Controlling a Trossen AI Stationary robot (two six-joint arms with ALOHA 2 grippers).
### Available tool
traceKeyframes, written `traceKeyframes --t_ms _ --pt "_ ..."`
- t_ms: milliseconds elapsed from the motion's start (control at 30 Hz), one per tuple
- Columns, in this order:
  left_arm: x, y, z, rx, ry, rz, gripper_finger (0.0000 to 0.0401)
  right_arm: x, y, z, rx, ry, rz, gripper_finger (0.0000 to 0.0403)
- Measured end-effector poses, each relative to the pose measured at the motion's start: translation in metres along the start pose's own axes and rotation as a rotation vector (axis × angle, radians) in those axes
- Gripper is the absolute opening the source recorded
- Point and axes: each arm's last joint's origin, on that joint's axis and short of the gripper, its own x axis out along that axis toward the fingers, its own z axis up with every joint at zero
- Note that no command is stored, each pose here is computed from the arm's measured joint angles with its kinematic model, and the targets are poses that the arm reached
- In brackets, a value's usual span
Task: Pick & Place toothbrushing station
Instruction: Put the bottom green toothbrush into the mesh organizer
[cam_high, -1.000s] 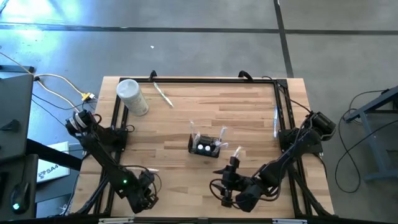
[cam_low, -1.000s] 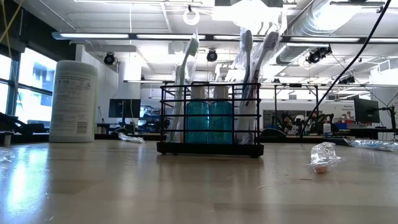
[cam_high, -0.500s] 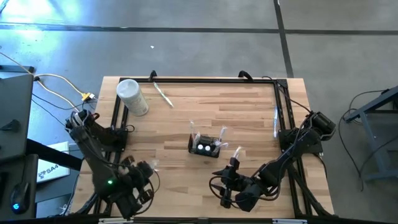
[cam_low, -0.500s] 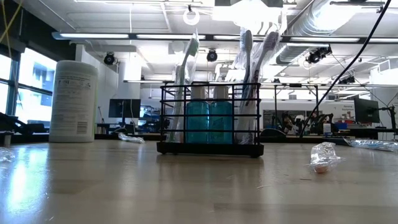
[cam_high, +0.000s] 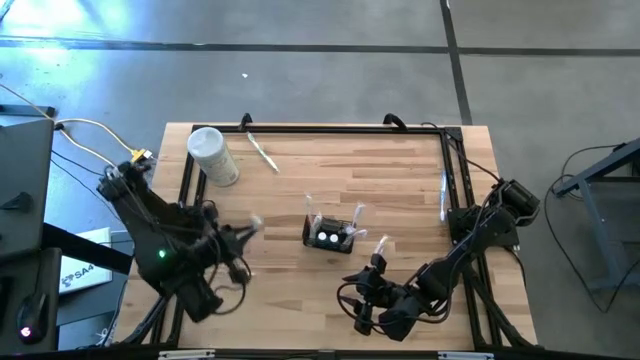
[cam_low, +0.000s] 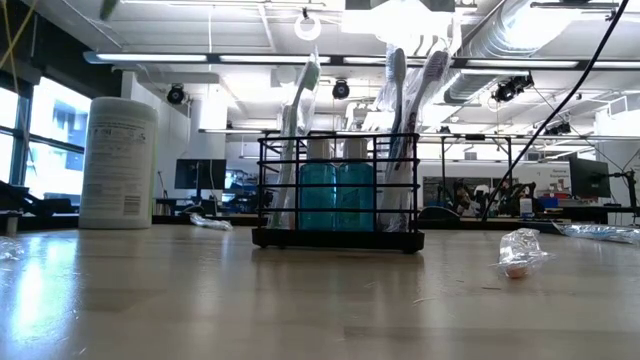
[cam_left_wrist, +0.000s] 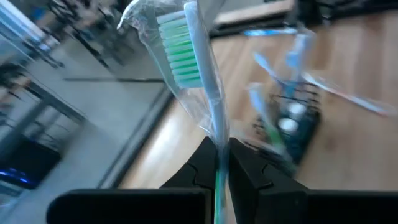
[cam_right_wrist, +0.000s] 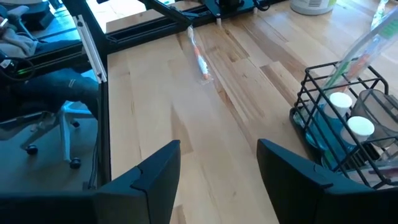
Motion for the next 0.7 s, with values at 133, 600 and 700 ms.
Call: traceKeyframes --t_ms 133,600,700 --pt "0.004 0.030 -0.008 -0.017 -0.039 0.039 0.0014 0.000 0.000 0.000 -0.002 -0.008 -0.007 0.0203" --pt "0.013 0.062 -0.034 0.029 -0.434 -0.473 0.0013 0.007 -0.010 0.008 -0.082 -0.101 -0.133 0.0203" --pt "0.024 0.076 -0.041 -0.001 -0.565 -0.548 0.0013 0.010 -0.013 0.011 -0.075 -0.103 -0.146 0.0203"
